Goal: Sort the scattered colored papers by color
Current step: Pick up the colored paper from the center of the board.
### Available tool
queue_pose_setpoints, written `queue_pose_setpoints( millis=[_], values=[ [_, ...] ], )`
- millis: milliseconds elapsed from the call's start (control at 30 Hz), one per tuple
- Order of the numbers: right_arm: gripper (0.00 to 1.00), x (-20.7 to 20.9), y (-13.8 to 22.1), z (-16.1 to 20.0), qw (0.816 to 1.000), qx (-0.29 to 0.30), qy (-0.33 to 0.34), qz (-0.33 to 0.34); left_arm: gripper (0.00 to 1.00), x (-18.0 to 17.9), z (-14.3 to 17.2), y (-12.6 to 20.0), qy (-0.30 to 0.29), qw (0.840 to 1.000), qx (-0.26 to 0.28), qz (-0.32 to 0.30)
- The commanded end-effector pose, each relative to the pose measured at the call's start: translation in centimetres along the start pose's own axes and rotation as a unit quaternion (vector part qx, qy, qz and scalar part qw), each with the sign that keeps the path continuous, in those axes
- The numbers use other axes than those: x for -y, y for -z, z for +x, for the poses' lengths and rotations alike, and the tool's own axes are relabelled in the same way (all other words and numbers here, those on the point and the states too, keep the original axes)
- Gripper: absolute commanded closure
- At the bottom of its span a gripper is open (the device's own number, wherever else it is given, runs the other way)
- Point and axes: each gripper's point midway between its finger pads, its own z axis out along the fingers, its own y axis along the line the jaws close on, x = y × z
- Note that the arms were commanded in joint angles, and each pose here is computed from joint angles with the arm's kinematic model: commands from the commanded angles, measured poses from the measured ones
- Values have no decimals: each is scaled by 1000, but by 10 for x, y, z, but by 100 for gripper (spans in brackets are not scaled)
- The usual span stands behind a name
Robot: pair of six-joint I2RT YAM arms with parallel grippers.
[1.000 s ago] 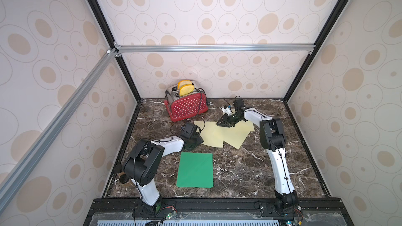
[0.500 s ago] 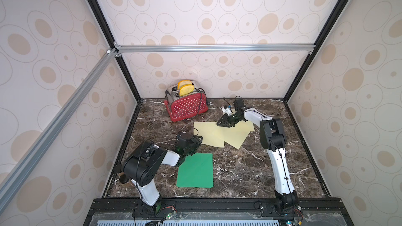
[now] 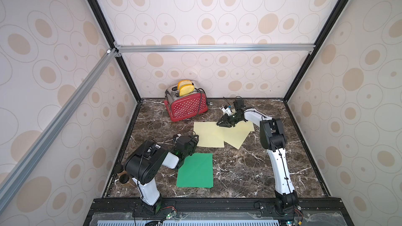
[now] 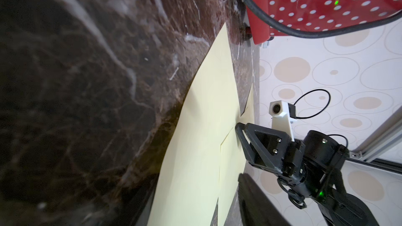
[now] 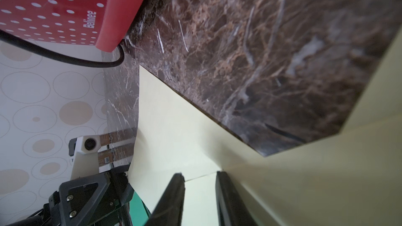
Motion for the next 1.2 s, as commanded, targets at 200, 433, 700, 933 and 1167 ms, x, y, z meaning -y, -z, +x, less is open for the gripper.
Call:
queue_pose_setpoints(
  millis=[200,433,700,933,1167],
  values=[
    [69,36,-9,29,996,-37,-57,50,60,-58,8,-7,-61,992,-31,-111],
    [66,28,0,21,997,-26,-43,60,97,-49,3,-17,-80,993,-19,-90],
    [38,-35,71,-16,996,24,25,84,100,21,-7,-37,-75,996,-15,43],
    [34,-88,160,-4,986,79,68,130,100,164,6,-22,-152,961,-76,219],
    [33,-92,206,63,977,105,59,176,100,261,48,6,-131,901,-197,363]
  ],
)
